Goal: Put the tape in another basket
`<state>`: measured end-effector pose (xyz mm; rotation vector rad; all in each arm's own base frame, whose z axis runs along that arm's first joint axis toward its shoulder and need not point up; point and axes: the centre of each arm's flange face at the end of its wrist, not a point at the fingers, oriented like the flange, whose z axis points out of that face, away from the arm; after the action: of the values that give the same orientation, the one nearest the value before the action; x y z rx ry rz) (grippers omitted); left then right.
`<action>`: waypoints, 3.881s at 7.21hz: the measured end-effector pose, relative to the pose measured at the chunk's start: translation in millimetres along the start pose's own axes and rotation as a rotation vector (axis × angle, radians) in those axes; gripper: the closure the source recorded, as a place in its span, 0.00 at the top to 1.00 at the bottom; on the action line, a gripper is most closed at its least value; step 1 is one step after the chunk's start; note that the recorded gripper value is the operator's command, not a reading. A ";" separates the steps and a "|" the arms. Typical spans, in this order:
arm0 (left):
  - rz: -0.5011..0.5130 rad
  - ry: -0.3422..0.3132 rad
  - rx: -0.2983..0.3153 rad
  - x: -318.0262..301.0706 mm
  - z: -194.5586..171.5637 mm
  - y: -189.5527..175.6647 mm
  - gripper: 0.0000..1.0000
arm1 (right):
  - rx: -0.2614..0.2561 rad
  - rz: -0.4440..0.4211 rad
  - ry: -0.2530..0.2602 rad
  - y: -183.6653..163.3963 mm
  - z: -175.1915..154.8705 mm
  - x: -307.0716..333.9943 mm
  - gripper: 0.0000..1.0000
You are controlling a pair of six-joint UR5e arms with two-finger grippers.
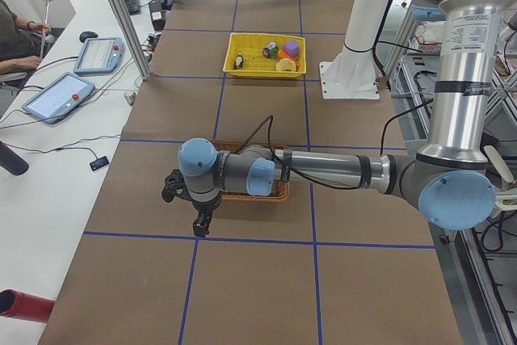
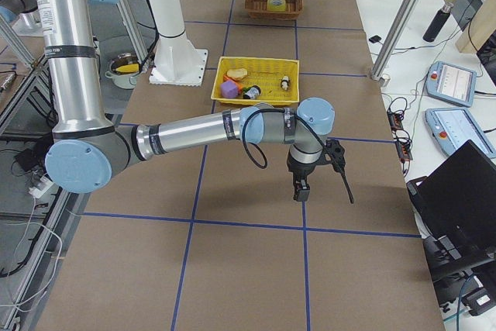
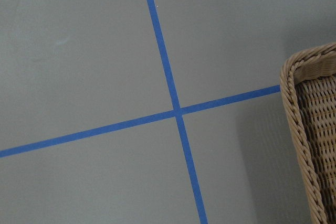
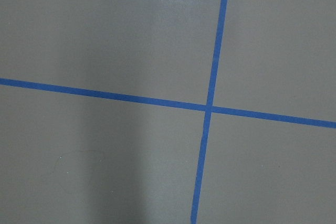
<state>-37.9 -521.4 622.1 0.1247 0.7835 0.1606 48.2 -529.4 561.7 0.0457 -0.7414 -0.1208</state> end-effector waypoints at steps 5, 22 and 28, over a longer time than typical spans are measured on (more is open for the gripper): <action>-0.002 0.010 0.009 8.7 -7.6 4.1 0.99 | 0.007 -0.006 -0.004 -2.5 -3.0 -3.5 1.00; 0.008 0.004 0.041 19.7 -16.2 23.9 0.99 | -0.009 -0.043 -0.024 -6.9 15.7 -21.6 1.00; 0.008 0.012 0.039 19.8 -14.6 24.5 0.99 | -0.019 -0.052 0.003 -4.1 20.8 -23.1 1.00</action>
<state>-36.8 -492.9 602.4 0.1640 0.7983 0.1539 16.9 -530.5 561.3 0.0470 -0.7362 -0.1769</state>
